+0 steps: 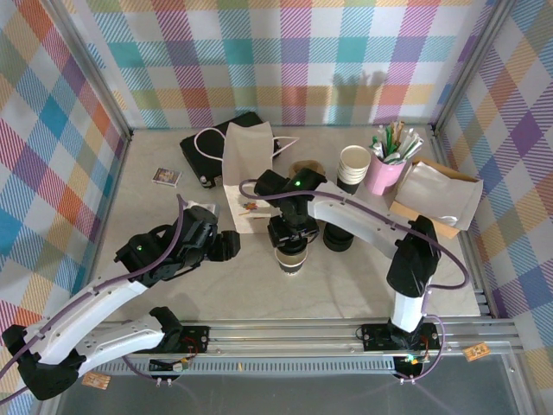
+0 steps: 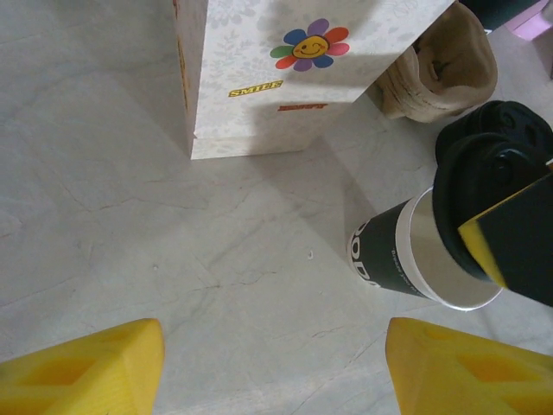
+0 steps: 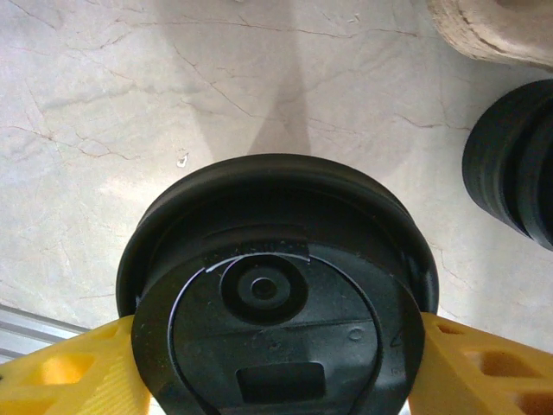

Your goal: Pack the takeout coffee

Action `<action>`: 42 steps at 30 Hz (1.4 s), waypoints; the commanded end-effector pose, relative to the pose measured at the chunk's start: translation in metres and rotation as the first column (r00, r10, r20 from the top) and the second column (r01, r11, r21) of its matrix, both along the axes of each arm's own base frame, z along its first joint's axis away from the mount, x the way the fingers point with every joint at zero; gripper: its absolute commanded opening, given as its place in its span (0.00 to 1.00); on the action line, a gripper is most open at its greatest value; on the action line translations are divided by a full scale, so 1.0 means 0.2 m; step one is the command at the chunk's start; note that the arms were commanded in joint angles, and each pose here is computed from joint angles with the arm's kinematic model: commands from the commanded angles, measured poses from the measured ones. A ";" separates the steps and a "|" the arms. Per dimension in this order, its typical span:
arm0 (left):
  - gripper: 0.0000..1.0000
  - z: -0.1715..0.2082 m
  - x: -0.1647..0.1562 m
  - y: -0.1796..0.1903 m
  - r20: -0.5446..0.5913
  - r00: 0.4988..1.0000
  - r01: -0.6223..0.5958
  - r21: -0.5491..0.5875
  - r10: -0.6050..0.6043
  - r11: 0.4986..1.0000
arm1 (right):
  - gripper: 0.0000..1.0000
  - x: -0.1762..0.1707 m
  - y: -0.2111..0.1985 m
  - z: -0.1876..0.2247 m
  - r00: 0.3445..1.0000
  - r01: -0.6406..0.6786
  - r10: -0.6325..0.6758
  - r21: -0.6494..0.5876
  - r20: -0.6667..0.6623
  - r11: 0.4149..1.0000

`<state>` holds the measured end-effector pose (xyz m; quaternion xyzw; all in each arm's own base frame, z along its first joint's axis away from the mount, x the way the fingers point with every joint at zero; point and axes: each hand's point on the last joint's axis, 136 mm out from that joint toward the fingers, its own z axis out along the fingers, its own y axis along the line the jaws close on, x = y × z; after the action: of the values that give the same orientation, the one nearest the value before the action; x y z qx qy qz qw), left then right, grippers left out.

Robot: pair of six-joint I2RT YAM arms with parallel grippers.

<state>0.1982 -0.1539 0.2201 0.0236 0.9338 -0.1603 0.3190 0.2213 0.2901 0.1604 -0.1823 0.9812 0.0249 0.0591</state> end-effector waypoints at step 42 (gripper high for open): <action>0.69 -0.02 0.02 -0.03 -0.010 1.000 0.017 0.003 -0.017 1.000 | 0.61 -0.11 -0.01 -0.11 0.993 -0.044 0.037 -0.064 -0.113 0.997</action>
<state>0.1998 -0.1583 0.2141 0.0250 0.9380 -0.1577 0.3077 0.2085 0.2920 0.1402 -0.1911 0.9814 0.0140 0.0149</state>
